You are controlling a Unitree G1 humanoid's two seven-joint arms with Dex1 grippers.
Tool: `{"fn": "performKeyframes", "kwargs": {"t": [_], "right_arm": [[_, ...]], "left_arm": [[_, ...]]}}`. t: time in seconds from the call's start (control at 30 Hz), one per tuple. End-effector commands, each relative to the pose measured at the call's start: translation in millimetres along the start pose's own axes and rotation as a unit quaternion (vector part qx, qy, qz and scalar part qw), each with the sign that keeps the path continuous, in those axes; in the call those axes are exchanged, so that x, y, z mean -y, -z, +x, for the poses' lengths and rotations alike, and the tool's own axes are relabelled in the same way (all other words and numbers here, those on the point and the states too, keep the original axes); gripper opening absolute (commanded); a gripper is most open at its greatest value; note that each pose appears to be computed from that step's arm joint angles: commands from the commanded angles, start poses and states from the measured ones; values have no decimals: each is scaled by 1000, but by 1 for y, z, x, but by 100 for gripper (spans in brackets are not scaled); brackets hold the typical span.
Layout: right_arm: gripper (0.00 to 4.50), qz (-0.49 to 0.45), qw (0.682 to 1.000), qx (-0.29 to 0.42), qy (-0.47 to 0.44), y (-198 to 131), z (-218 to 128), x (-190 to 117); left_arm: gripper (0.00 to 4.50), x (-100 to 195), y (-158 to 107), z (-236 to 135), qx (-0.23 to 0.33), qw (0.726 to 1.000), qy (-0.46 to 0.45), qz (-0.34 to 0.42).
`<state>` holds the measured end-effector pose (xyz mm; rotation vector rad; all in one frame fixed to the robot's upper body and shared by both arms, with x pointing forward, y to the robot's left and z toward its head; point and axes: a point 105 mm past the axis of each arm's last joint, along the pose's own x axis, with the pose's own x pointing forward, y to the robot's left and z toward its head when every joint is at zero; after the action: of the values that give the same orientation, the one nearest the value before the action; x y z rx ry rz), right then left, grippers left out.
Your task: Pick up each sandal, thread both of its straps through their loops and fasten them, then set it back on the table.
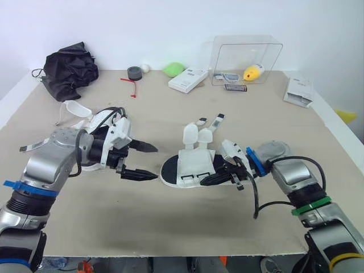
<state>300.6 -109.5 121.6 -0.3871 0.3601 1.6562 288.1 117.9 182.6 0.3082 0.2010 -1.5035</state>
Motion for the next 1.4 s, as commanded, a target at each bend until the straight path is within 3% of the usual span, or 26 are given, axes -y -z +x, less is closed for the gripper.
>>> {"fn": "performKeyframes", "kwargs": {"t": [0.03, 0.1, 0.27, 0.33, 0.57, 0.8, 0.93, 1.2, 1.4], "right_arm": [[0, -8, 1000, 0, -7, -2, 3, -1], [0, -9, 1000, 2, -8, -2, 6, -2], [0, -6, 1000, 17, -2, -6, 10, -4], [0, -8, 1000, 23, -9, -9, 12, -9], [0, -12, 999, 32, -24, -14, 17, -24], [0, -5, 999, 30, -11, -11, 18, -22], [0, -1, 1000, 25, 4, -7, 16, -16], [0, 4, 999, 34, 17, -8, 18, -4], [0, 1, 999, 38, 7, -11, 22, -5]], "left_arm": [[397, -4, -10, 5, 27, 1000, -7, 12], [318, -5, -10, 10, 33, 999, -5, 9], [67, -8, 11, 18, -1, 1000, 4, -2], [12, -12, 17, 23, -15, 1000, 4, 6], [12, -30, 40, 35, -76, 997, 6, 14], [12, -23, 52, 40, -112, 993, 30, 9], [12, -10, 41, 47, -90, 995, 24, -28], [12, 6, 57, 56, -106, 993, -13, -46], [12, -23, 52, 51, -45, 995, -80, -32]]}}
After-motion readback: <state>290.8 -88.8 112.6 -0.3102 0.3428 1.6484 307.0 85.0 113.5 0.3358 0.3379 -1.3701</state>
